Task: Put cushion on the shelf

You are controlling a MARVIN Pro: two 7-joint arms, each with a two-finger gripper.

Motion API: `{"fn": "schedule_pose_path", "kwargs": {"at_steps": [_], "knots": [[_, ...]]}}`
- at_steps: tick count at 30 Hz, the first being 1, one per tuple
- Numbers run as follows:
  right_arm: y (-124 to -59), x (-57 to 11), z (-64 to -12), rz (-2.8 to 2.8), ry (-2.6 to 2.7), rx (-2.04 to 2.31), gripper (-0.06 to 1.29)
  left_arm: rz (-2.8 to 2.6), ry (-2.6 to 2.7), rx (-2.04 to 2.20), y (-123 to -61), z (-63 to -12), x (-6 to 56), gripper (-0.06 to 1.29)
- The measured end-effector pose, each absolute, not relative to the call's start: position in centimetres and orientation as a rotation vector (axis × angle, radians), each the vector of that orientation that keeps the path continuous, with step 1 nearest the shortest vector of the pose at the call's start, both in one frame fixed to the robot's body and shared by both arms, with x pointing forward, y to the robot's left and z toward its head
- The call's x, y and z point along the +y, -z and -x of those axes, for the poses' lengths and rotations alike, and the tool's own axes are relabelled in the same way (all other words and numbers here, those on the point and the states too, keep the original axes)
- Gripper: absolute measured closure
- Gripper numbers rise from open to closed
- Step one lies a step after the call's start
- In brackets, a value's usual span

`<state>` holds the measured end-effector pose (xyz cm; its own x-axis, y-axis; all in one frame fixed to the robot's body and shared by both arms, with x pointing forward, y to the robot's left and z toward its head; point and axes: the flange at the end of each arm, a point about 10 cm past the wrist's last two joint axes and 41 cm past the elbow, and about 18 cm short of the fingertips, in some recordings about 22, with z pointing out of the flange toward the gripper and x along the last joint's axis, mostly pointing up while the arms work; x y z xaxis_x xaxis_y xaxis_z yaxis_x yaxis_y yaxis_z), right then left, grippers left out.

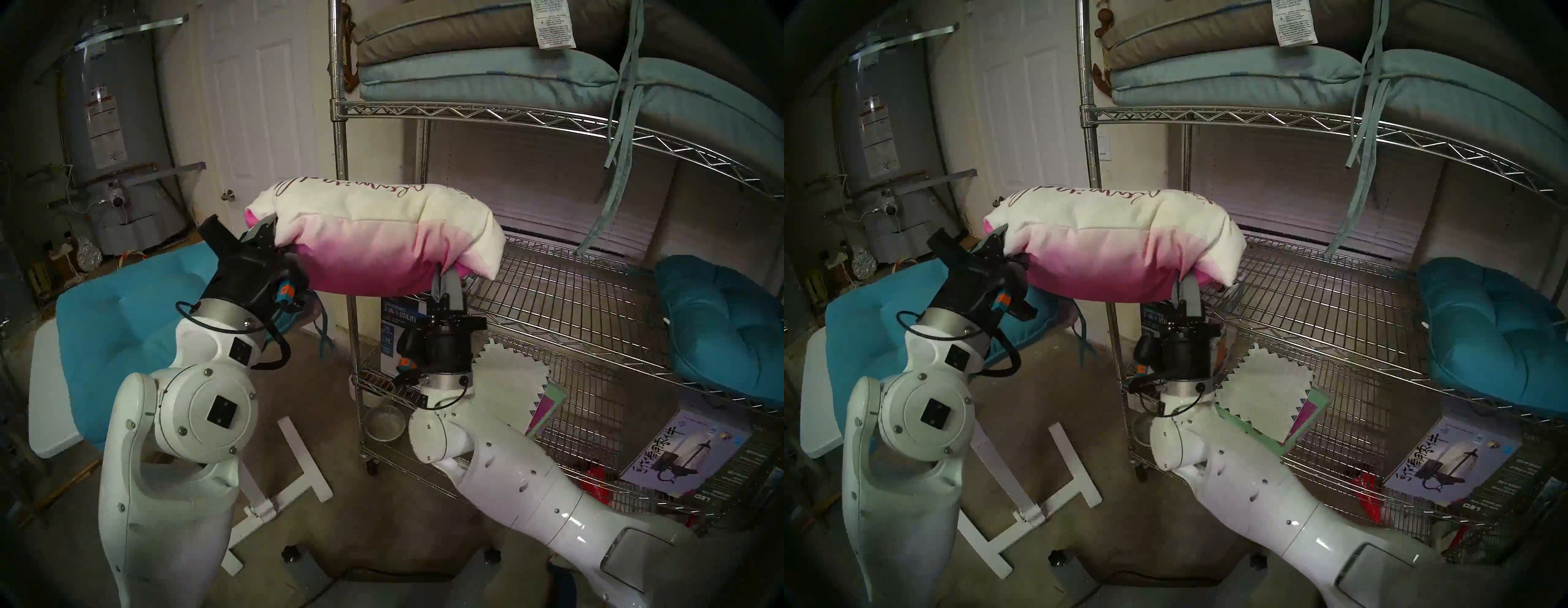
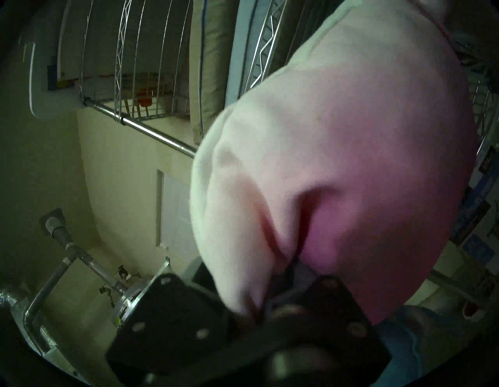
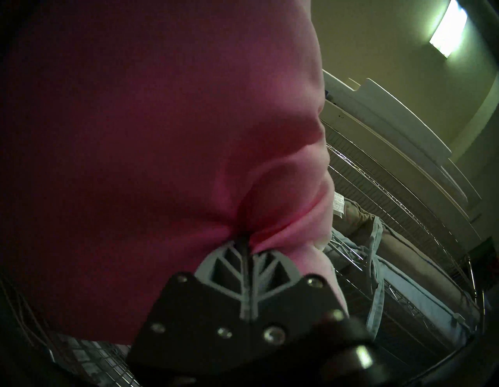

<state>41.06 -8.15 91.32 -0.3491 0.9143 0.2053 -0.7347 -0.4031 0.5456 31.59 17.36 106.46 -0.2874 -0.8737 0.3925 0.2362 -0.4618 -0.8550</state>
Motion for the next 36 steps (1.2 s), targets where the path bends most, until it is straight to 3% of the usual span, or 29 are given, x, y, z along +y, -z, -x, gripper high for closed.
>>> {"fn": "schedule_pose_path", "kwargs": {"at_steps": [23, 36], "knots": [[-91.0, -27.6, -46.1, -0.605, -1.628, 0.453, 1.25, 1.115, 2.000, 1.202, -103.8, -34.3, 3.0, 1.08], [-92.6, -29.9, -46.5, -0.594, -1.714, 0.431, 1.25, 1.077, 1.928, 1.225, -103.1, -37.5, -1.6, 1.08]]}}
